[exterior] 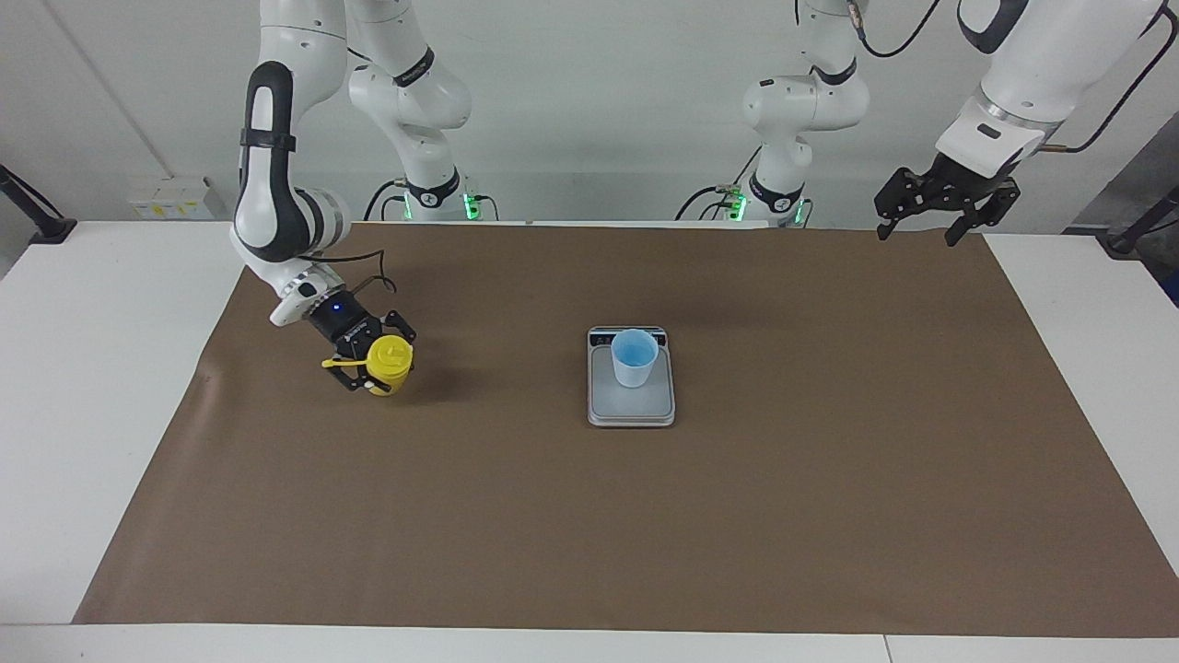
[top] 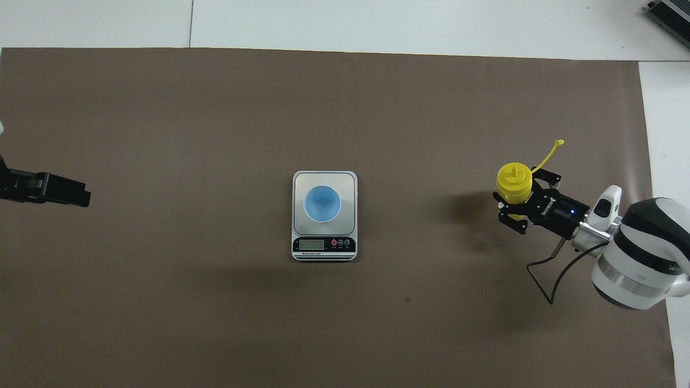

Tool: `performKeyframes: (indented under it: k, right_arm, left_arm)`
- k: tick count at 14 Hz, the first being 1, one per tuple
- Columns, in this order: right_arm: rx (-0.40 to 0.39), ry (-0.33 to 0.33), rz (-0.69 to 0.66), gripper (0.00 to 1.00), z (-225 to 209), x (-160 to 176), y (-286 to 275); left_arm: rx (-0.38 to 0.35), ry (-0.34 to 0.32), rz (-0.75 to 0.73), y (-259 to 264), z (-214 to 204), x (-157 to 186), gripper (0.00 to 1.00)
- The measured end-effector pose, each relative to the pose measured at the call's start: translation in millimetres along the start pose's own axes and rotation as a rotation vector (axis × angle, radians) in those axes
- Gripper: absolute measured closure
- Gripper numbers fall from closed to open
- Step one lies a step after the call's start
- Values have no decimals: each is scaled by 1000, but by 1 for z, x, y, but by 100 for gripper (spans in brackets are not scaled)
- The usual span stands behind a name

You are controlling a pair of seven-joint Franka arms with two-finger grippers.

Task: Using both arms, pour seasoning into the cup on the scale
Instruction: 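Grasp the yellow bottle with the right gripper and stand it upright, then lift the yellow bottle with the right gripper toward the scale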

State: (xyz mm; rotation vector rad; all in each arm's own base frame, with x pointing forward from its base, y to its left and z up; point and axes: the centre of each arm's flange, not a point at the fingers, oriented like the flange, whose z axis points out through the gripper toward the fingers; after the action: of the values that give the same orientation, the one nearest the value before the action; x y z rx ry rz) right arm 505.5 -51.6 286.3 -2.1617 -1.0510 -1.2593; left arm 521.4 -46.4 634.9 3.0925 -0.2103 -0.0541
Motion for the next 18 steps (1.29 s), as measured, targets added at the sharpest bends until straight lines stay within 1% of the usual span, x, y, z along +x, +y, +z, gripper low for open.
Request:
performKeyframes:
  k: [4,5,6,8,10,13,18]
  right_arm:
    - [-28,-35,-9,46,22,40,-1]
    - [-34,-45,-12,48,29,52,-3]
    - [-41,-60,-18,54,37,66,-5]
    - [-36,-99,-33,55,47,91,-8]
    - [-31,-124,-36,55,53,110,-10]
    - [-48,-140,-46,55,63,129,-17]
    - [-90,-179,-94,55,86,143,-37]
  left_arm:
    - [0,-6,0,0,2,0,0]
    - [0,-6,-1,-1,2,0,0]
    - [-1,-6,-3,-2,2,-1,0]
    - [-1,-5,-7,-4,2,-1,0]
    - [-1,-5,-8,-5,2,-1,0]
    - [-1,-5,-9,-5,2,-1,0]
    - [-1,-5,-9,-5,2,-1,0]
